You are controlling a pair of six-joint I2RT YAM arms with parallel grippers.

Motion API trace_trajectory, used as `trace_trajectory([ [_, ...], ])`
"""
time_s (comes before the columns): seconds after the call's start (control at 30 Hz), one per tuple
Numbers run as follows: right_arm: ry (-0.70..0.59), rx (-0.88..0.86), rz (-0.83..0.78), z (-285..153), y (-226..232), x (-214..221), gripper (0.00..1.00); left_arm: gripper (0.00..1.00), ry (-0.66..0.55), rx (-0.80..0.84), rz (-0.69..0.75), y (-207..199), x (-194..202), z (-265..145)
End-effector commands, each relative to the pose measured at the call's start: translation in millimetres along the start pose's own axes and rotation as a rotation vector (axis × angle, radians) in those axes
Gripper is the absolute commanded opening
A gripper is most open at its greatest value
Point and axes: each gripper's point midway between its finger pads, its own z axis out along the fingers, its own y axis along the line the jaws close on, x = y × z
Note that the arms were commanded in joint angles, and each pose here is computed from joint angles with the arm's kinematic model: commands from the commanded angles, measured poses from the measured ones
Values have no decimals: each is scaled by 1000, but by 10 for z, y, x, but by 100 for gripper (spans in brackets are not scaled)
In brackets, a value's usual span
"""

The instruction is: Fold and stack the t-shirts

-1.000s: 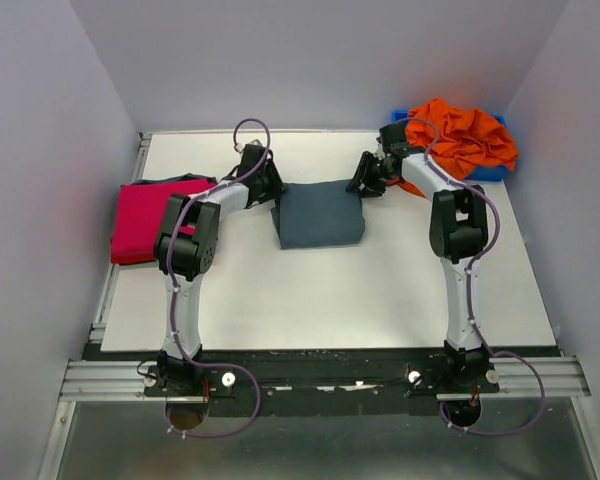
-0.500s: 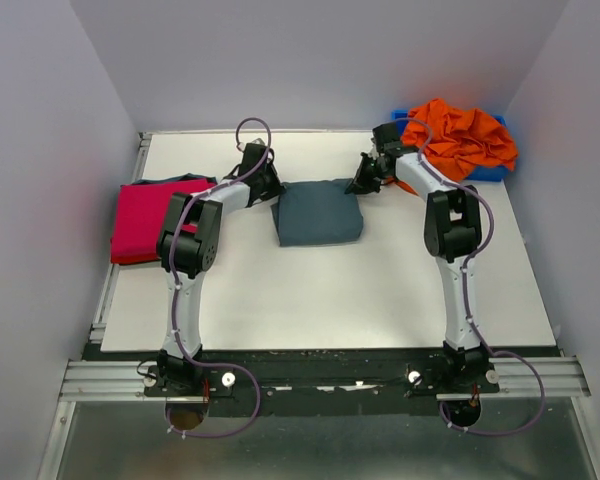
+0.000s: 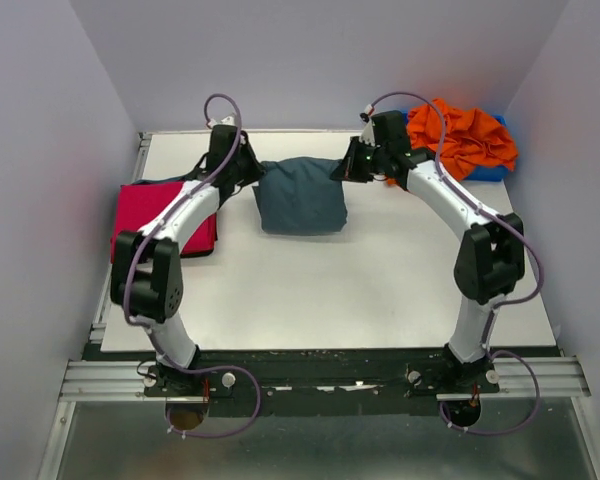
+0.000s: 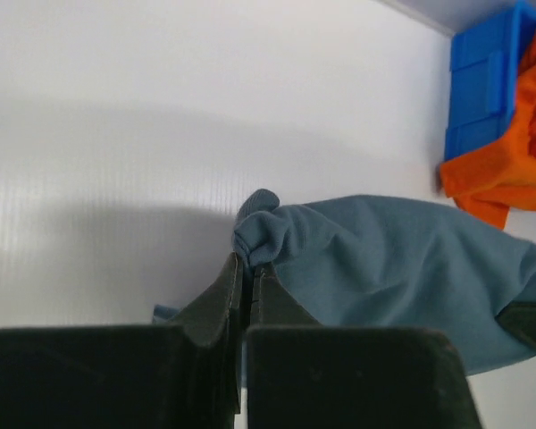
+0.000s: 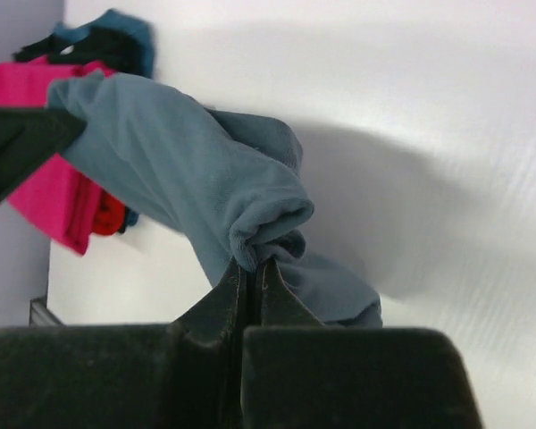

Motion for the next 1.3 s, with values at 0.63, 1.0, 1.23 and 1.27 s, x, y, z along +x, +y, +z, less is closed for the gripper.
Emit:
trace_trajectory([
  [0.63, -38, -471, -202, -248, 2710, 669, 1, 0, -417, -723, -77, 1811, -1187, -3075],
  [1.0, 16, -504, -139, 414, 3145, 943, 1, 0, -470, -981, -182, 2615, -1321, -3374],
  [1.23, -8, -473, -115, 720, 3088, 943, 1, 0, -472, -988, -203, 2871, -1483, -3193],
  [1.27, -12, -477, -114, 742, 3093, 931, 1, 0, -472, -994, -202, 2893, -1514, -3191],
])
